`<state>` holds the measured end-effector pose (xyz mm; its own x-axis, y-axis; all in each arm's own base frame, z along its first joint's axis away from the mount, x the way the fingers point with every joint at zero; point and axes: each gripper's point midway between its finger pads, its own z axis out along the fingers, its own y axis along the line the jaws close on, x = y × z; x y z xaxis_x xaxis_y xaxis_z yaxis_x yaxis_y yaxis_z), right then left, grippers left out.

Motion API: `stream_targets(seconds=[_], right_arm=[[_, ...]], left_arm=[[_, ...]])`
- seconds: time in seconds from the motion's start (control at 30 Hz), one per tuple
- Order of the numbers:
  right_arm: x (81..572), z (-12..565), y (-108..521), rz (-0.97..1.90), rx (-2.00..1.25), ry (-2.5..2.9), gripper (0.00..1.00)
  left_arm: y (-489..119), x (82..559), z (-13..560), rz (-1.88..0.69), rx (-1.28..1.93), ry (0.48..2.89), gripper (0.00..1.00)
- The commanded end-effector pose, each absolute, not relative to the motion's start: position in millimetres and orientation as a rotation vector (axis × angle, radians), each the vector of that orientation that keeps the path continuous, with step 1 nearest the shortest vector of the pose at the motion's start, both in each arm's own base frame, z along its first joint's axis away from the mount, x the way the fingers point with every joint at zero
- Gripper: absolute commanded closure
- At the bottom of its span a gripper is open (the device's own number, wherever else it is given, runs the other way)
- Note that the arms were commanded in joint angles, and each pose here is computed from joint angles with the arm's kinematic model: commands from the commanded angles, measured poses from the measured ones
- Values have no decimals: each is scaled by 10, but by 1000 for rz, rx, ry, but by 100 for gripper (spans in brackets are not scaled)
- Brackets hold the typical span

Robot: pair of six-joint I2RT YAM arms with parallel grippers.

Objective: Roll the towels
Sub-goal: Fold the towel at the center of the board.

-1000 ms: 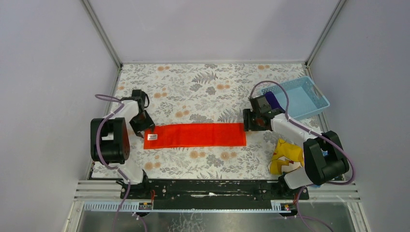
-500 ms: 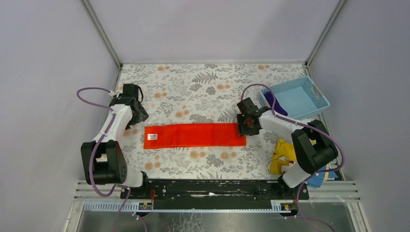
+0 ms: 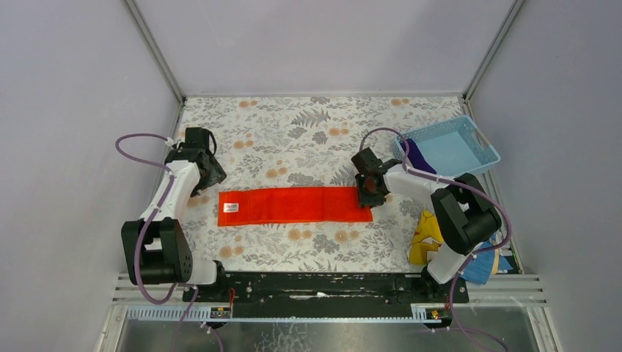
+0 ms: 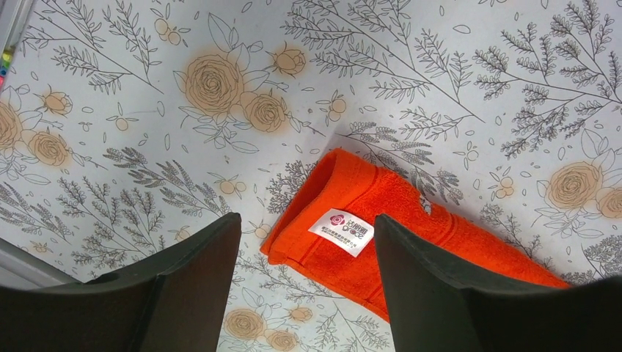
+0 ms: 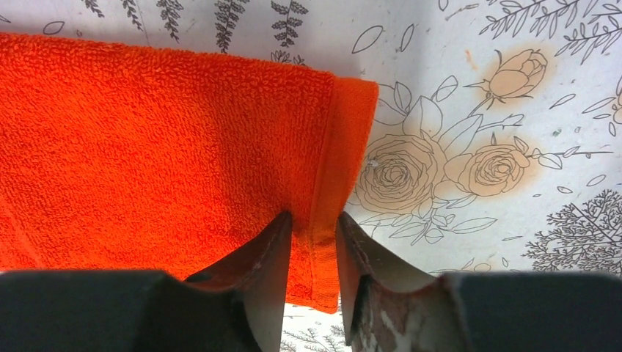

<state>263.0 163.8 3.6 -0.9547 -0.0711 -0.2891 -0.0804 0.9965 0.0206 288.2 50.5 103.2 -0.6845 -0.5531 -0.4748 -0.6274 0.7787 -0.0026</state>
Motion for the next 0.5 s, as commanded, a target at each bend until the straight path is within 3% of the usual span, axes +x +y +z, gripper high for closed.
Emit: stream_targets(seconds=[0.0,0.13,0.47], right_arm=[[2210,-488,1561,-2,-88,3035,69],[2273,-405,1550,-1,-95,2989,99],[2846,567,583,-420,-31,2739,100]], left_arm=[[487,2931,1072,188,-861,2485,34],[461,2931,1066,169,-855,2488,34],[210,2978,1090,29,-749,2510,33]])
